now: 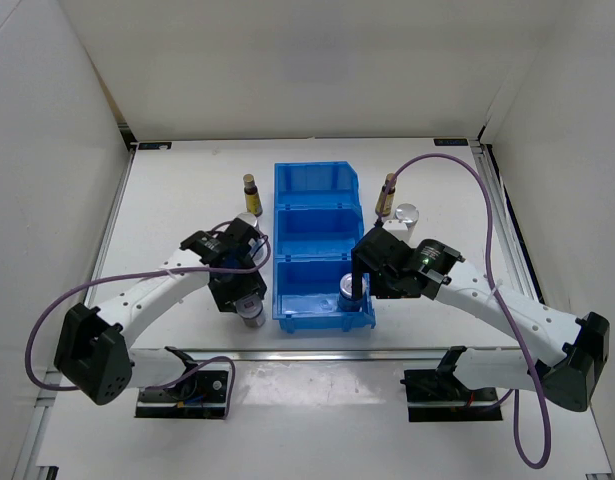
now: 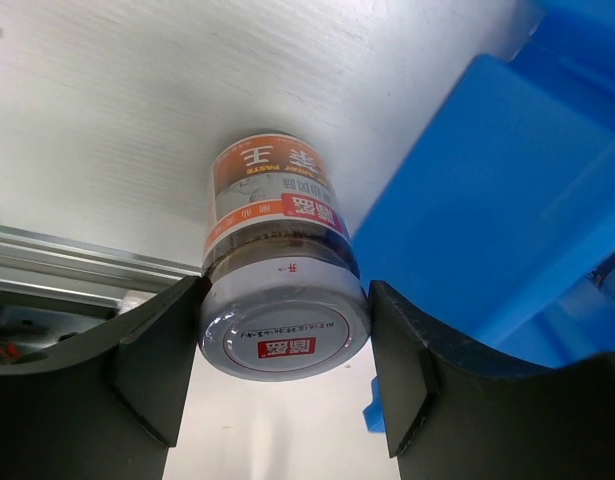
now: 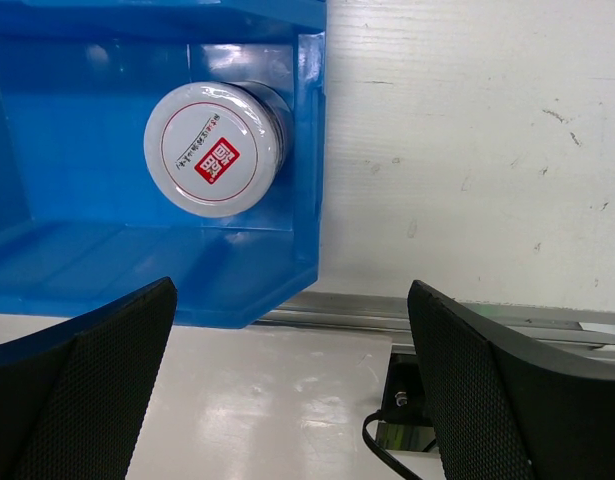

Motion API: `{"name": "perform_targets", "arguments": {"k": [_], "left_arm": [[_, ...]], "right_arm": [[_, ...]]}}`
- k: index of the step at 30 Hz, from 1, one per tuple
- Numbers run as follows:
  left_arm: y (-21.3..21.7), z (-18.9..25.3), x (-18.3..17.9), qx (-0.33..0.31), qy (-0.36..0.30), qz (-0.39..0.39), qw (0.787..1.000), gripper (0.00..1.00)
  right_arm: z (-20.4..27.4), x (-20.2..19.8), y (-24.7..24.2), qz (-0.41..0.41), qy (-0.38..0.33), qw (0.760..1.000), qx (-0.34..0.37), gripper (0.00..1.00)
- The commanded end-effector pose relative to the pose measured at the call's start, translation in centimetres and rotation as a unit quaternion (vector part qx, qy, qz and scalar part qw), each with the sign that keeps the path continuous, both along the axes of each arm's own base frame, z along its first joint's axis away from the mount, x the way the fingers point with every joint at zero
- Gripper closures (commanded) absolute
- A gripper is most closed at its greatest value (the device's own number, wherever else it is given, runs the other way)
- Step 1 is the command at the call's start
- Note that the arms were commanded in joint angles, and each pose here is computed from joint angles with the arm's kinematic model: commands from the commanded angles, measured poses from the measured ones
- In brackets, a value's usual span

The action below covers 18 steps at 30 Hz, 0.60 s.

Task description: Organize the condiment bottles

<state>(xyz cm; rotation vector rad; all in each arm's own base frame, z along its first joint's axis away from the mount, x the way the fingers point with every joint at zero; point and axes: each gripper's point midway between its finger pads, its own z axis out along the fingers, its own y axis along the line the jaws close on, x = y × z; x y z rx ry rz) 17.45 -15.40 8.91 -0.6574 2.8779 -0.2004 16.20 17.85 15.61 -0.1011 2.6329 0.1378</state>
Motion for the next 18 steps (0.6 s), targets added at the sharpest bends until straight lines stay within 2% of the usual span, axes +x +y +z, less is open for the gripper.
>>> {"name": "perform_targets", "arguments": {"k": [1, 3, 4, 6, 8, 9, 13, 18], "left_arm": [[0.7, 5.7, 2.3, 0.005, -0.093, 0.000, 0.996, 0.89], [1.6, 7.5, 2.7, 0.023, -0.115, 0.009, 0.993, 0.89], [2.3, 9.8, 3.6, 0.033, -0.149, 0.016, 0.988, 0.89], [3.3, 11.7, 3.6, 0.049, -0.164, 0.024, 0.985, 0.89], [3.1, 14.5, 4.4, 0.035, -0.204, 0.015, 0.978, 0.89], [2.3, 16.2, 4.6, 0.022, -0.231, -0.001, 0.973, 0.89], [-1.1, 17.9, 5.0, -0.012, -0.267, -0.054, 0.962, 0.89], [-6.7, 16.4, 4.4, -0.035, -0.258, -0.134, 0.956, 0.89]], "right_arm": [[0.3, 0.1, -0.7, -0.014, -0.012, 1.000, 0.000, 0.01], [0.0, 0.2, -0.9, -0.015, -0.013, 1.000, -0.006, 0.01], [0.2, 0.1, -1.0, -0.015, -0.015, 1.000, -0.003, 0.01], [0.2, 0.3, -1.1, -0.024, -0.015, 1.000, -0.001, 0.01], [0.5, 0.4, -1.2, -0.026, -0.021, 0.999, 0.001, 0.01], [0.5, 0.4, -1.2, -0.030, -0.020, 0.999, 0.003, 0.01], [-0.1, 0.3, -1.3, -0.030, -0.015, 0.999, -0.005, 0.01], [0.0, 0.4, -1.1, -0.034, -0.014, 0.999, -0.003, 0.01]]}}
